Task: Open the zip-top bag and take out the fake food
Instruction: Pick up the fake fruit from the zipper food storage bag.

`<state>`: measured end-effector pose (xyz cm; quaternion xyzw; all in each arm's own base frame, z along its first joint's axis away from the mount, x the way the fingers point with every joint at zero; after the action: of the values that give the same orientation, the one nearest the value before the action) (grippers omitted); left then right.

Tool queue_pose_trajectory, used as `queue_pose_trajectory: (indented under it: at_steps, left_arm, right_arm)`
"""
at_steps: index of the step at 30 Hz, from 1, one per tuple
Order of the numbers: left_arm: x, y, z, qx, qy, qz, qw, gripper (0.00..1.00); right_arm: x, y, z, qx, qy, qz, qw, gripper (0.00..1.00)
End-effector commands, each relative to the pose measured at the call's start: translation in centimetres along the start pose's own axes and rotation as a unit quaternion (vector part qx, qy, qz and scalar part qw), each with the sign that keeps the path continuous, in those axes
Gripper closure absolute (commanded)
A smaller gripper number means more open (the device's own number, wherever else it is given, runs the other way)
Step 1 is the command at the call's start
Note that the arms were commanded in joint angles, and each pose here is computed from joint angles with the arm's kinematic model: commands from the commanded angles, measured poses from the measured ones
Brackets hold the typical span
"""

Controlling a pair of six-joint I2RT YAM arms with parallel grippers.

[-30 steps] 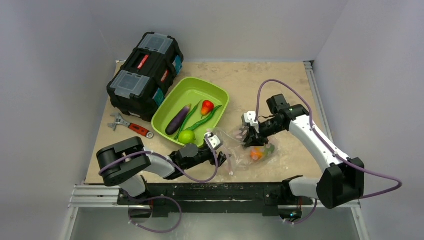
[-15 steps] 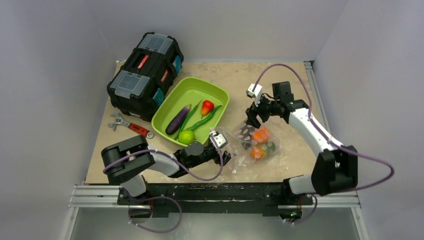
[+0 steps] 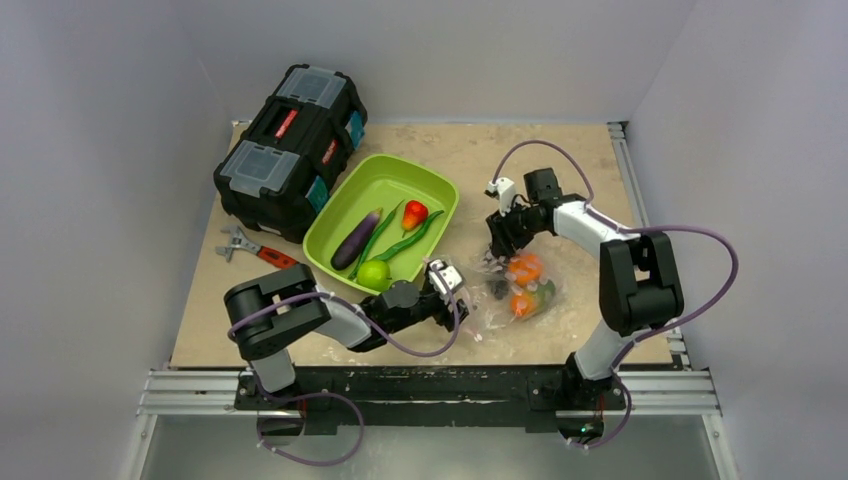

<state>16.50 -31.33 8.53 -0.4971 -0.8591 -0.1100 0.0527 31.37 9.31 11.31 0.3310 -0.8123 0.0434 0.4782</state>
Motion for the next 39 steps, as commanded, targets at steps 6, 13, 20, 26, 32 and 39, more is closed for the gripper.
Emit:
queue_pose_trajectory:
  at_steps: [6, 13, 20, 26, 32, 39]
  left_arm:
    - [-1.9, -0.4, -1.6, 0.032, -0.033, 0.003, 0.999, 0.27]
    - [-2.7, -0.5, -2.5, 0.122, -0.042, -0.024, 0.991, 0.26]
    - [-3.5, -0.3, -2.5, 0.195, 0.003, -0.062, 0.979, 0.38]
    - [-2.7, 0.4, -2.4, 0.201, 0.021, -0.086, 0.976, 0.39]
    - [-1.2, 0.8, -3.5, 0.194, 0.045, -0.081, 0.977, 0.38]
    - [-0.4, 0.4, -3.9, 0.241, 0.061, -0.053, 0.967, 0.38]
  right_arm:
    - [0.4, 2.5, -0.1, -0.043, 0.024, -0.108, 0.993, 0.82]
    - [1.0, 4.1, 0.0, -0.05, 0.019, -0.171, 0.984, 0.85]
    - [3.2, 4.5, -0.8, -0.014, -0.018, -0.166, 0.986, 0.6]
    - [8.4, 3.7, -2.8, 0.04, -0.101, -0.129, 0.986, 0.44]
    - [11.1, 4.9, -2.3, 0.139, -0.128, -0.127, 0.974, 0.42]
    - [12.5, 5.2, 0.3, 0.242, -0.101, -0.128, 0.956, 0.31]
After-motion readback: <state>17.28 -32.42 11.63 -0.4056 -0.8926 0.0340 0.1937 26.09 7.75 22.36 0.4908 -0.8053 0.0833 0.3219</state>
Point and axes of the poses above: each gripper's point midway between its finger pads, its own x axis back along the fingers, its own y axis along the line the jaws close on, z = x × y, the point moved 8 cm from there along x, back along the fingers, and after that the axes turned 11 degrees about -x, right-handed, at the moved point
